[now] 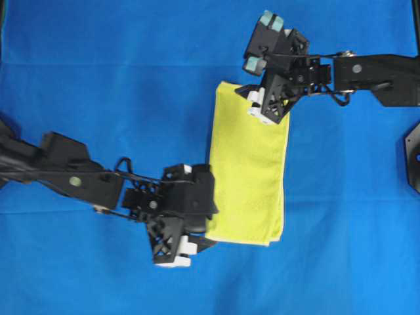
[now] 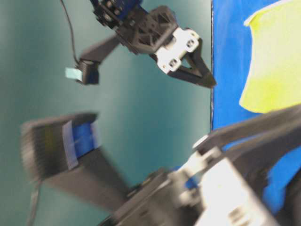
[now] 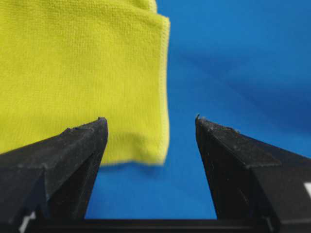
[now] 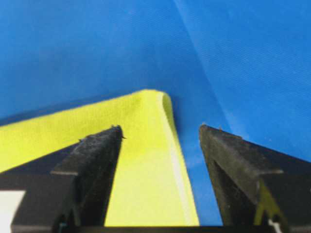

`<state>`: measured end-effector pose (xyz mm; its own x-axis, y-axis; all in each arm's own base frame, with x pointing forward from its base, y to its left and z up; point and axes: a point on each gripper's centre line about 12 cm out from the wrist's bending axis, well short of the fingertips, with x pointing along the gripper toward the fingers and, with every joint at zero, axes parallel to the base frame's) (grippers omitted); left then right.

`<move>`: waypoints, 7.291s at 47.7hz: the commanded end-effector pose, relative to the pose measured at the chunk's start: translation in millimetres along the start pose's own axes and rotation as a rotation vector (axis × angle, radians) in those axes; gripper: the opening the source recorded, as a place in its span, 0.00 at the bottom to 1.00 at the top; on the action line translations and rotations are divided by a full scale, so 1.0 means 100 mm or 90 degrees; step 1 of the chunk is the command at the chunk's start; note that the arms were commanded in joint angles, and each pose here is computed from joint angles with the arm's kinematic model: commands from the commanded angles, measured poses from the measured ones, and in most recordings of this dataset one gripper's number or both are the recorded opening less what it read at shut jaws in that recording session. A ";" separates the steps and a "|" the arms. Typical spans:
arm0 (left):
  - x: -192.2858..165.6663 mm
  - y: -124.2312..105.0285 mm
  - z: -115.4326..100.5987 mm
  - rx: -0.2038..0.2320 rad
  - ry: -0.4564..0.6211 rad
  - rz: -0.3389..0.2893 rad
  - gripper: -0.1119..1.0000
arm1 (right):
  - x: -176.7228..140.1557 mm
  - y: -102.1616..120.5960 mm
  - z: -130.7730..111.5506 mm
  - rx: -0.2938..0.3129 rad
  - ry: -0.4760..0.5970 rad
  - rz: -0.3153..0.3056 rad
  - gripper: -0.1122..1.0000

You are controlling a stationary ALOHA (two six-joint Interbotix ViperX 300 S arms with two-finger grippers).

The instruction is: Fold the yellow towel.

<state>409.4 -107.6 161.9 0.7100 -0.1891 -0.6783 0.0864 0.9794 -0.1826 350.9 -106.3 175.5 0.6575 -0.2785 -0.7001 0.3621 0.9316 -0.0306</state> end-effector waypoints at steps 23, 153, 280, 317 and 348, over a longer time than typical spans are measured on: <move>-1.21 0.54 0.14 0.101 -0.271 0.062 0.71 | -1.27 0.19 -0.11 0.017 -0.213 0.100 0.68; 0.26 2.52 -0.35 -0.079 -0.067 0.264 0.19 | 0.24 -0.33 -0.92 0.087 0.104 -0.008 0.19; 0.35 0.37 -0.38 0.102 0.025 0.035 0.49 | -0.46 1.35 -1.07 0.074 0.188 0.094 0.59; -1.11 0.14 -0.01 0.127 -0.151 0.002 0.58 | -1.55 1.04 -0.38 0.000 -0.042 0.095 0.67; -2.46 0.47 -0.78 0.148 -0.405 0.048 0.58 | -2.20 0.23 -0.72 -0.012 -0.289 0.086 0.67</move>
<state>195.1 -26.3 264.1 0.9783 -0.1315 -0.1604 0.1414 0.9886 0.0517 172.6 -3.1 277.7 0.9141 -0.2135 -0.3447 0.2353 0.9717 0.0220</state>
